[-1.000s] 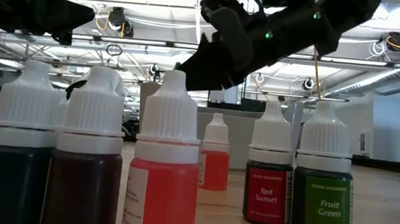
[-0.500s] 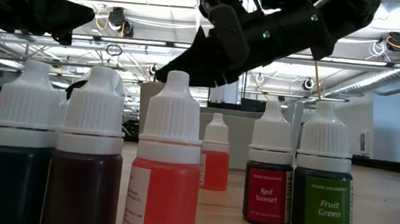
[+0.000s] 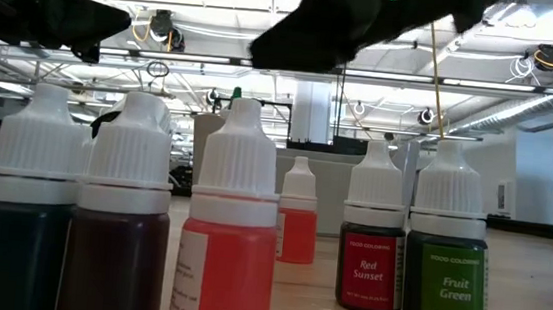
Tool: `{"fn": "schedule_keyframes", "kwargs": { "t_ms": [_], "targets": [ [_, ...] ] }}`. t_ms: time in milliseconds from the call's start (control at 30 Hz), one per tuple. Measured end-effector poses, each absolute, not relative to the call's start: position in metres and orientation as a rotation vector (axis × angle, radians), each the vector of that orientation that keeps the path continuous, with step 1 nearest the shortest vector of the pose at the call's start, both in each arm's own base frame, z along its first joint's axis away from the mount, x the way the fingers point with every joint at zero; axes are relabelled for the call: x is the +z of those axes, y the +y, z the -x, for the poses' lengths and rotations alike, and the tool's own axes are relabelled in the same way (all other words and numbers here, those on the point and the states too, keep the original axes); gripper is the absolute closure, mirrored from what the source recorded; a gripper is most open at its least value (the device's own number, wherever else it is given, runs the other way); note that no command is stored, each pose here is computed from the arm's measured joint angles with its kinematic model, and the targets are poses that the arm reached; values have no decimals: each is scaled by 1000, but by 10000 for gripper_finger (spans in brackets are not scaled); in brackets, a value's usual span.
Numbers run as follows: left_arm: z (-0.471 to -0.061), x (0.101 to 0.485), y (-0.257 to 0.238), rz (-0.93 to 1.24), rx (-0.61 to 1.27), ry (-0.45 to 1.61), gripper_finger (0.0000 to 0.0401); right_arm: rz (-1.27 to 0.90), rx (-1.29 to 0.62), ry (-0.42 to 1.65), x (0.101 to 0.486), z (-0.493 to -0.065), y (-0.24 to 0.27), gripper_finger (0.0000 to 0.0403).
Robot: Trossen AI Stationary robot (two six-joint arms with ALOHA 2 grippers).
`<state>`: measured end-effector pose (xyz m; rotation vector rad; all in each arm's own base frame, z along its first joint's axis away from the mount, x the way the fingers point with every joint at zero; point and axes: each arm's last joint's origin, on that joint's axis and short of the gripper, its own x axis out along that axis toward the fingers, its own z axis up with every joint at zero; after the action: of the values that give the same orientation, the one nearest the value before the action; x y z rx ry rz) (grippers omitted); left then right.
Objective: Pick & Place food coloring
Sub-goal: Adjust the bin on the table
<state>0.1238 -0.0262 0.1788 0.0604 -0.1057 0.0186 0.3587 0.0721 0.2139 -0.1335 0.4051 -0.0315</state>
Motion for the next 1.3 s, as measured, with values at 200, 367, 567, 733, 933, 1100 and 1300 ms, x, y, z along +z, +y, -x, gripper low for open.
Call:
{"fn": "schedule_keyframes", "kwargs": {
  "t_ms": [200, 367, 567, 733, 933, 1100, 1300],
  "targets": [
    [-126, 165, -30, 66, -72, 29, 364, 215, -193, 523, 235, -329, 60, 229],
    [-134, 156, -32, 61, -70, 103, 374, 220, -209, 538, 230, -307, 47, 286],
    [-152, 148, -39, 24, -122, 253, 396, 186, -287, 538, 220, -283, 20, 384],
    [-178, 147, -47, 4, -160, 359, 397, 139, -272, 593, 203, -270, -2, 392],
    [-206, 135, -65, -5, -211, 489, 397, 91, -296, 663, 185, -265, -21, 400],
    [-226, 134, -80, 22, -213, 491, 397, 53, -288, 684, 176, -259, -33, 402],
    [-242, 122, -86, 11, -206, 551, 397, 53, -284, 707, 171, -255, -45, 402]
  ]
}}
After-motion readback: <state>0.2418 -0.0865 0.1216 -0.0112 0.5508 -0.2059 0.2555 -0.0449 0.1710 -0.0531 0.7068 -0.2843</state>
